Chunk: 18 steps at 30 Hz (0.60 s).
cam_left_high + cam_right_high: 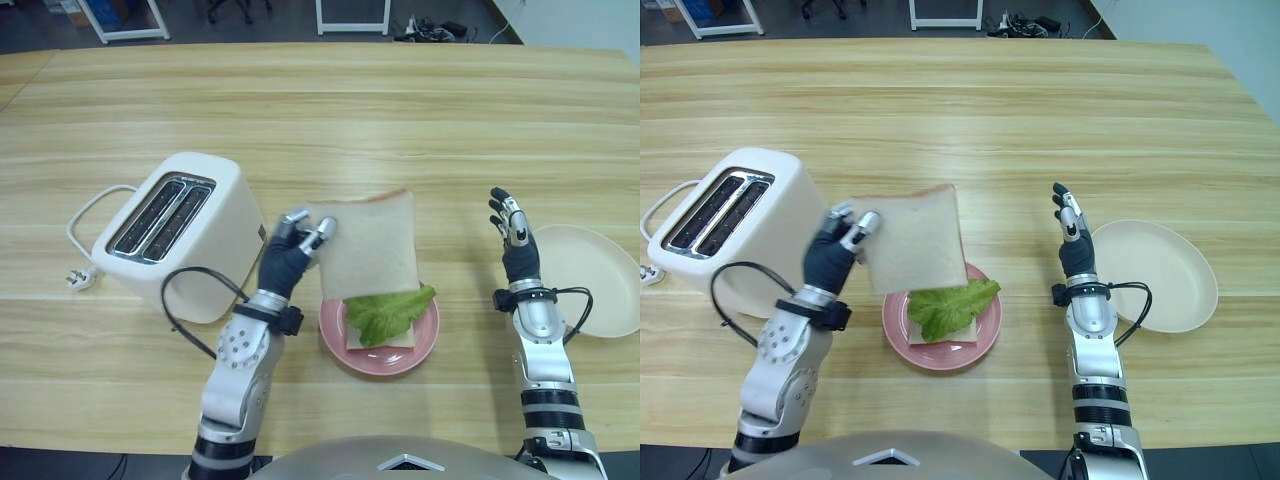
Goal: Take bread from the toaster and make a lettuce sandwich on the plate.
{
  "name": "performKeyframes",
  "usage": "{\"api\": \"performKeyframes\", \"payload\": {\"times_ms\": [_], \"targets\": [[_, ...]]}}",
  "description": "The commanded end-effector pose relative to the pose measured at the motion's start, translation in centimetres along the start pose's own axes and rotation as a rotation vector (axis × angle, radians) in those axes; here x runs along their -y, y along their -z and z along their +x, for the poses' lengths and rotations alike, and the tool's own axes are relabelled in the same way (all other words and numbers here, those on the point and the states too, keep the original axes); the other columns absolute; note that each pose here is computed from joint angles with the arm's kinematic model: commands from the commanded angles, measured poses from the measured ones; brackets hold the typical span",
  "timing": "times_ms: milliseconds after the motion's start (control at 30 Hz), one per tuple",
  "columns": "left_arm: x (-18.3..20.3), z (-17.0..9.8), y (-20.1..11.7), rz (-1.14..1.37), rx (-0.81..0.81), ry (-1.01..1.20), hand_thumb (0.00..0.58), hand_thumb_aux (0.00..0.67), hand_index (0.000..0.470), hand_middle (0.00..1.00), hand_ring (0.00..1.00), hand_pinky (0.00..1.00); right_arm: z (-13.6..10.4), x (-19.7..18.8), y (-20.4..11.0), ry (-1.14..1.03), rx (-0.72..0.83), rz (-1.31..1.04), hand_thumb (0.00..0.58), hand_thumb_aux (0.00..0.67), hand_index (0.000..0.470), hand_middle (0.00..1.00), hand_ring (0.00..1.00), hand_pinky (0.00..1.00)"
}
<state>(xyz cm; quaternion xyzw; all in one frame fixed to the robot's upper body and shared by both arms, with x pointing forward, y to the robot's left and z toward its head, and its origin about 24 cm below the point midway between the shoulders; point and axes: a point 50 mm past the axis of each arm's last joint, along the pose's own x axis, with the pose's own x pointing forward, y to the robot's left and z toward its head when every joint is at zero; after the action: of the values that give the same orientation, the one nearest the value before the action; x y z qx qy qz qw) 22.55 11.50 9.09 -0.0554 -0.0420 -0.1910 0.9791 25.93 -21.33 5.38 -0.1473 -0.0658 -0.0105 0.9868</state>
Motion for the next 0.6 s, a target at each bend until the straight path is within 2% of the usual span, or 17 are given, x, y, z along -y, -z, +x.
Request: {"api": "performKeyframes", "payload": {"times_ms": [33, 300, 600], "targets": [[1.0, 1.6, 1.6, 0.022, -0.091, 0.069, 0.580, 0.670, 0.470, 1.00, 1.00, 1.00, 0.2, -0.5, 0.5, -0.009, -0.022, 0.001, 0.000, 0.000, 0.000, 0.00, 0.00, 0.00], [2.1, 0.3, 4.7, 0.082, -0.235, 0.087, 0.580, 0.670, 0.470, 1.00, 1.00, 1.00, -0.3, -0.9, 1.2, -0.017, -0.050, -0.002, 0.000, 0.000, 0.000, 0.00, 0.00, 0.00], [1.8, -1.4, 5.8, 0.146, -0.302, 0.060, 0.580, 0.670, 0.470, 1.00, 1.00, 1.00, -0.5, -1.4, 1.4, -0.029, -0.058, -0.008, 0.000, 0.000, 0.000, 0.00, 0.00, 0.00]]}}
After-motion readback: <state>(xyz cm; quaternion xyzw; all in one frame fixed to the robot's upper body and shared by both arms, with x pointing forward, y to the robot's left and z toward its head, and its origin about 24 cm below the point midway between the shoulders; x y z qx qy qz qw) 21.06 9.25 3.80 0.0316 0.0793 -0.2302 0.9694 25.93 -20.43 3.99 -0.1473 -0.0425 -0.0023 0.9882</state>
